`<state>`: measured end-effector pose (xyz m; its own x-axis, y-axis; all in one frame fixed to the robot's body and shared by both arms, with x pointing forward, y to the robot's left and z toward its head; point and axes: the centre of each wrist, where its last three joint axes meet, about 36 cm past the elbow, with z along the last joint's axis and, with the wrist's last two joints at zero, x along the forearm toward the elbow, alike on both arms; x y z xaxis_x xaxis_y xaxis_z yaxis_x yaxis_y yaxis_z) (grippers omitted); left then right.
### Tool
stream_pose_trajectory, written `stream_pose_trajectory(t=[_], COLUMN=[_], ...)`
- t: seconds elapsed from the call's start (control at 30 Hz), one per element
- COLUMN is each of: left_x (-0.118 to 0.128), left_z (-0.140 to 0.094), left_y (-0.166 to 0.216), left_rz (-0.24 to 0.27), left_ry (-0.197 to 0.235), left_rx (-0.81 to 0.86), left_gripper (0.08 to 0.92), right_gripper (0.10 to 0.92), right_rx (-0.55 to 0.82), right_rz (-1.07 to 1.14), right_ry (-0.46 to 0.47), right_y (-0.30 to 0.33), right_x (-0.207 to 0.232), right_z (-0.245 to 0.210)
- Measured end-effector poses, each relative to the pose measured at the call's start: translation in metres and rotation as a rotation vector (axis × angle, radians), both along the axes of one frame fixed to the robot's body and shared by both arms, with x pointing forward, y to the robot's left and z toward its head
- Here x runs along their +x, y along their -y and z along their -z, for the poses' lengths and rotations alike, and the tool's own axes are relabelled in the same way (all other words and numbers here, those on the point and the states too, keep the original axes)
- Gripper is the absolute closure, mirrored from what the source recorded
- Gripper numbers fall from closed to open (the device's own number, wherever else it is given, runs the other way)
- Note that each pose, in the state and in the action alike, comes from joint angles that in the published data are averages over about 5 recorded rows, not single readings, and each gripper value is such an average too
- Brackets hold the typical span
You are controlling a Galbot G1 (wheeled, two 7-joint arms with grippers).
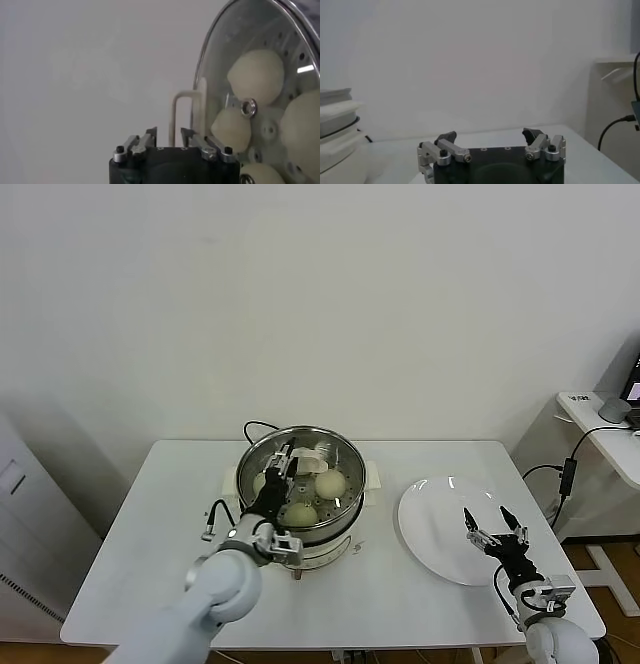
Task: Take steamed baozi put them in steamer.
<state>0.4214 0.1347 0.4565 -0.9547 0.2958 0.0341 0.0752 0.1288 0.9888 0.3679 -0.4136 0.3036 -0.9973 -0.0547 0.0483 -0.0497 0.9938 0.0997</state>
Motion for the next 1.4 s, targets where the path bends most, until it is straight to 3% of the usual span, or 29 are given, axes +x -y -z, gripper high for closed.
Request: stream_pose_trajectory(t=[0.1,0.33,0.5,0.63,0.8,1.13,1.4], left_x=[-0.009,-0.017,-0.016,-0.011,-0.007,-0.019,-0.027], left_z=[-0.02,-0.068,-0.095,-0.109,-0.103,-0.039,0.01], left_y=[-0.013,-0.05,-0.076,-0.102,-0.14,-0.185,-0.196], left_rz=[0.057,0.213,0.243,0.192,0.072,-0.159,-0.279], left_ry=[-0.052,-0.217,-0.264,-0.263,-0.294,-0.387,-0.442], left_rx=[-0.075,-0.335,-0.623,-0.88,-1.109,-1.287,-1.316], left_gripper=[0.361,0.195,0.177,0.177,0.177,0.177,0.177], right_gripper=[0.2,0.2,0.2,0.2,0.2,0.2,0.2], right_rx=[0.004,0.023,0.036,0.03,0.015,-0.034,-0.082], right_rz=[-0.002,-0.013,-0.013,-0.006,0.011,0.046,0.069], right_ry=[0.001,0.0,-0.008,-0.007,-0.003,-0.038,-0.07], right_y=[-0.001,-0.005,-0.01,-0.013,-0.016,-0.017,-0.016], right_x=[0.001,0.001,-0.001,-0.004,-0.007,-0.016,-0.026], right_z=[0.001,-0.002,-0.007,-0.012,-0.019,-0.029,-0.035])
